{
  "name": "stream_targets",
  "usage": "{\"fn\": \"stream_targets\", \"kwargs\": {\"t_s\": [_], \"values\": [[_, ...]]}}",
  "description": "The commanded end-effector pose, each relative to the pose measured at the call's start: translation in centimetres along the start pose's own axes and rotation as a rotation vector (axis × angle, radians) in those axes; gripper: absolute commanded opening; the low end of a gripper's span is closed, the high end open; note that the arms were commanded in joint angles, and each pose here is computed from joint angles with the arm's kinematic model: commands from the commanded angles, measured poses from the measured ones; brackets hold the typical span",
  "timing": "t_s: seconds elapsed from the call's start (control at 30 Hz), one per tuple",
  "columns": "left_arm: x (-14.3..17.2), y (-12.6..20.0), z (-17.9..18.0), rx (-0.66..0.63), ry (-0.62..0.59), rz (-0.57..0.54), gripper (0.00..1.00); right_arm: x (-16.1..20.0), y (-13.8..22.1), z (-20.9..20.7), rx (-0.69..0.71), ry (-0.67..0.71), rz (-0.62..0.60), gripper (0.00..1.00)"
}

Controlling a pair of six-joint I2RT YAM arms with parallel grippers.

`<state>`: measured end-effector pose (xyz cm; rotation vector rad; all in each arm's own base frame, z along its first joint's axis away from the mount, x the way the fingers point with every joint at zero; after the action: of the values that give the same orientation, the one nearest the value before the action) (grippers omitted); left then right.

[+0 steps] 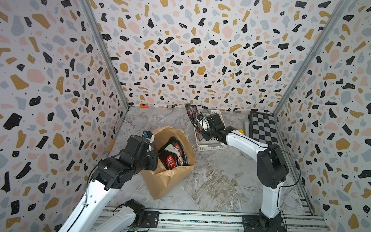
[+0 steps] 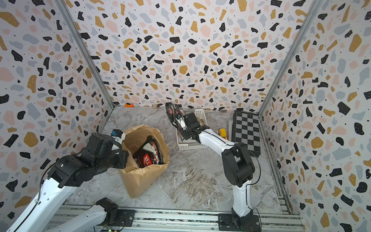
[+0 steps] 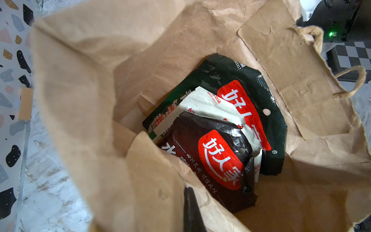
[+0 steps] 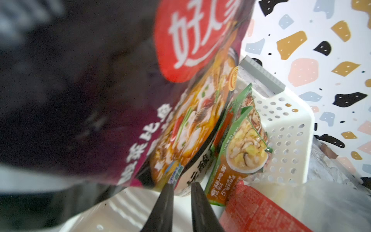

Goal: Place the condiment packets inside the bag
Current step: Pick up the condiment packet from the storage box.

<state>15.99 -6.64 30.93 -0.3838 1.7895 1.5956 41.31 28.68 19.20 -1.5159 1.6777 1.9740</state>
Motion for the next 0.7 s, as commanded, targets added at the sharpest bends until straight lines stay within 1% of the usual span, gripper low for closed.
{"fn": "stream_targets", "kwargs": {"t_s": [0.0, 0.03, 0.07, 0.17, 0.33, 0.43, 0.53, 0.67], "values": [[-1.1, 0.0, 0.3, -0.03, -0.013, -0.072, 0.0, -1.6, 0.7, -0.5, -0.007, -0.032, -0.076, 0.29], [-1.2, -0.1, 0.3, -0.03, -0.013, -0.07, 0.0, -1.6, 0.5, -0.3, -0.028, -0.031, -0.079, 0.36], [-1.2, -0.2, 0.3, -0.03, -0.012, -0.071, 0.0, -1.5, 0.3, 0.0, -0.052, -0.029, -0.082, 0.4], [-1.2, -0.3, 0.2, -0.03, -0.014, -0.066, 0.0, -0.9, -0.1, 1.0, -0.139, -0.004, -0.098, 0.48], [-1.2, -0.3, 0.3, -0.038, -0.022, -0.064, 0.0, 0.8, -0.5, 0.8, -0.093, 0.032, -0.134, 0.61], [-1.2, -0.4, 0.3, -0.037, -0.022, -0.062, 0.0, 1.6, -1.0, 0.8, -0.07, 0.066, -0.161, 0.63], [-1.3, -0.5, 0.3, -0.036, -0.021, -0.063, 0.0, 1.5, -1.9, 0.3, -0.025, 0.051, -0.145, 0.62], [-1.2, -0.4, 0.3, -0.037, -0.021, -0.061, 0.0, 1.3, -2.9, 0.4, -0.026, 0.057, -0.147, 0.61]]}}
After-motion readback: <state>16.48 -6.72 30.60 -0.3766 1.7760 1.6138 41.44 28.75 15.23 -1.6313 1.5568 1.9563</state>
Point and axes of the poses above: each gripper's point midway between its finger pads, its own y axis back along the fingers, its own z axis along the line the jaws close on, x = y × z, the point moved 7 cm from there along y, back along the fingers, and after that the axes turned 11 degrees about -y, right-handed, at the moved point
